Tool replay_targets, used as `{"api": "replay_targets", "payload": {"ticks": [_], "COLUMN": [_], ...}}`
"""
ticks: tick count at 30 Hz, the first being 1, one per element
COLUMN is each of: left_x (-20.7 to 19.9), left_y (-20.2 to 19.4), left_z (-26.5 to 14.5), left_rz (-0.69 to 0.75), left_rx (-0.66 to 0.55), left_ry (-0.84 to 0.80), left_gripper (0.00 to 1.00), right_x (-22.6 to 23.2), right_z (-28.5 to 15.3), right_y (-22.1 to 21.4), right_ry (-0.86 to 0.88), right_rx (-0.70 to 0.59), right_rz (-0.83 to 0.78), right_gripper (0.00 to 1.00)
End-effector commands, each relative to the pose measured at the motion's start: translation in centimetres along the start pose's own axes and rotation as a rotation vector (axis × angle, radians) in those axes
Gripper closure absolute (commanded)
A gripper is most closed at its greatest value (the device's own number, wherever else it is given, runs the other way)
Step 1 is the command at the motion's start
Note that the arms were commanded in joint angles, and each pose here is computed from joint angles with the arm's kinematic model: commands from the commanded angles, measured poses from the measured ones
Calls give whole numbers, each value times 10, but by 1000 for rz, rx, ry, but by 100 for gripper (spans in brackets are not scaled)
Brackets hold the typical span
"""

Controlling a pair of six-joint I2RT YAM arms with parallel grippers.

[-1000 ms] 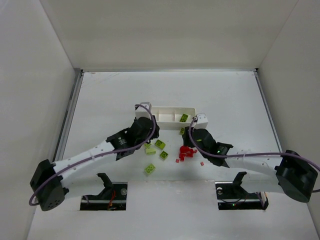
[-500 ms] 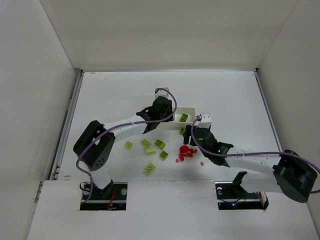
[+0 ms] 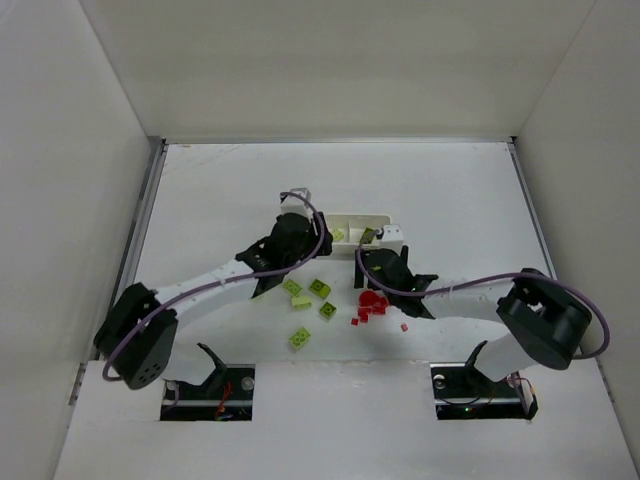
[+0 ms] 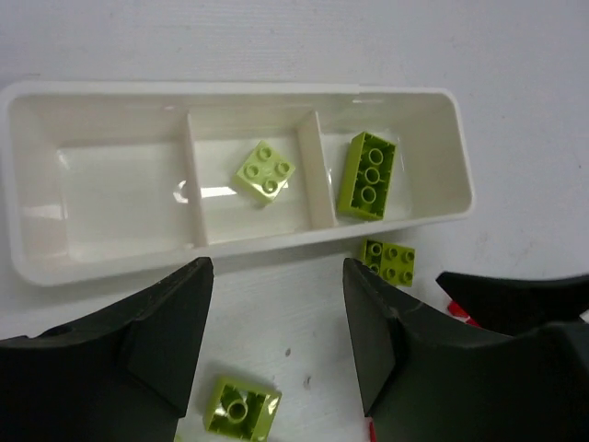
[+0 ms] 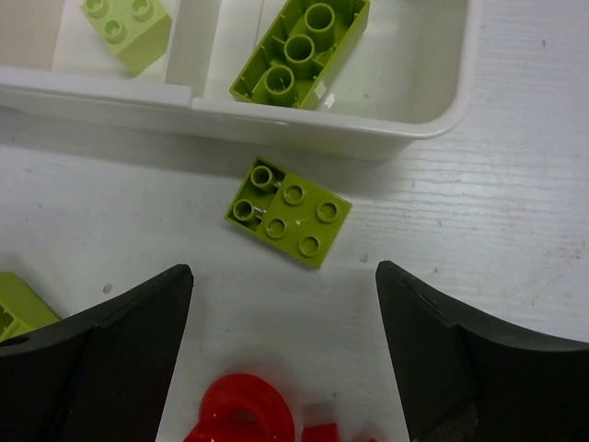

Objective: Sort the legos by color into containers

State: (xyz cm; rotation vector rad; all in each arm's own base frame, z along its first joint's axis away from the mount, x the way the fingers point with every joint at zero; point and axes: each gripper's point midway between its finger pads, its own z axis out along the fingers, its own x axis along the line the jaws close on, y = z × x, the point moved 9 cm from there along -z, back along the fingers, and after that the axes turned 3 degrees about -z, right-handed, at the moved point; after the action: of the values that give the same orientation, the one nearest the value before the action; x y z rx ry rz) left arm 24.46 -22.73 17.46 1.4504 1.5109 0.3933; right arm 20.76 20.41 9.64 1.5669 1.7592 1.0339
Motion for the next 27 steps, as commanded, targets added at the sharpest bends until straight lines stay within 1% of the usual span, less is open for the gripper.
{"api": "replay_targets", "payload": {"ticks": [1, 4, 6, 7, 11, 14, 15, 17, 19, 21, 25, 27], "left_x": [21, 36, 50, 51, 59, 60, 60, 59, 59, 60, 61, 59], "left_y": [-13, -31, -52, -54, -84, -94, -99, -103, -106, -114, -127, -131], "left_z": [-32, -49, -67, -70, -99, -113, -121, -127, -129, -131, -130, -130], "left_rz": [-60, -52, -27, -23, 1, 11, 20, 28, 32, 53, 98, 120], "left_rx": [-42, 0, 46, 54, 145, 204, 229, 241, 260, 307, 385, 412], "left_ry": [-3, 17, 22, 21, -4, 4, -4, -15, -9, -3, 16, 8], "left_gripper": [43, 41, 40, 40, 37, 35, 35, 33, 32, 31, 29, 28], "right_x": [16, 18, 16, 16, 19, 24, 26, 27, 29, 31, 35, 37], "right_z": [20, 27, 34, 34, 44, 47, 50, 51, 48, 40, 15, 2], "right_y": [13, 11, 10, 9, 3, -2, -7, -11, -13, -12, -3, 8], "right_ry": [-14, -51, -112, -122, -156, -163, -168, -172, -169, -155, -118, -92], "right_rx": [-31, -33, -55, -57, -59, -67, -69, -69, -68, -77, -99, -114], "right_rz": [56, 67, 62, 60, 85, 96, 88, 86, 93, 96, 94, 94], "right_gripper": [13, 14, 15, 15, 17, 19, 25, 32, 42, 48, 56, 57]}}
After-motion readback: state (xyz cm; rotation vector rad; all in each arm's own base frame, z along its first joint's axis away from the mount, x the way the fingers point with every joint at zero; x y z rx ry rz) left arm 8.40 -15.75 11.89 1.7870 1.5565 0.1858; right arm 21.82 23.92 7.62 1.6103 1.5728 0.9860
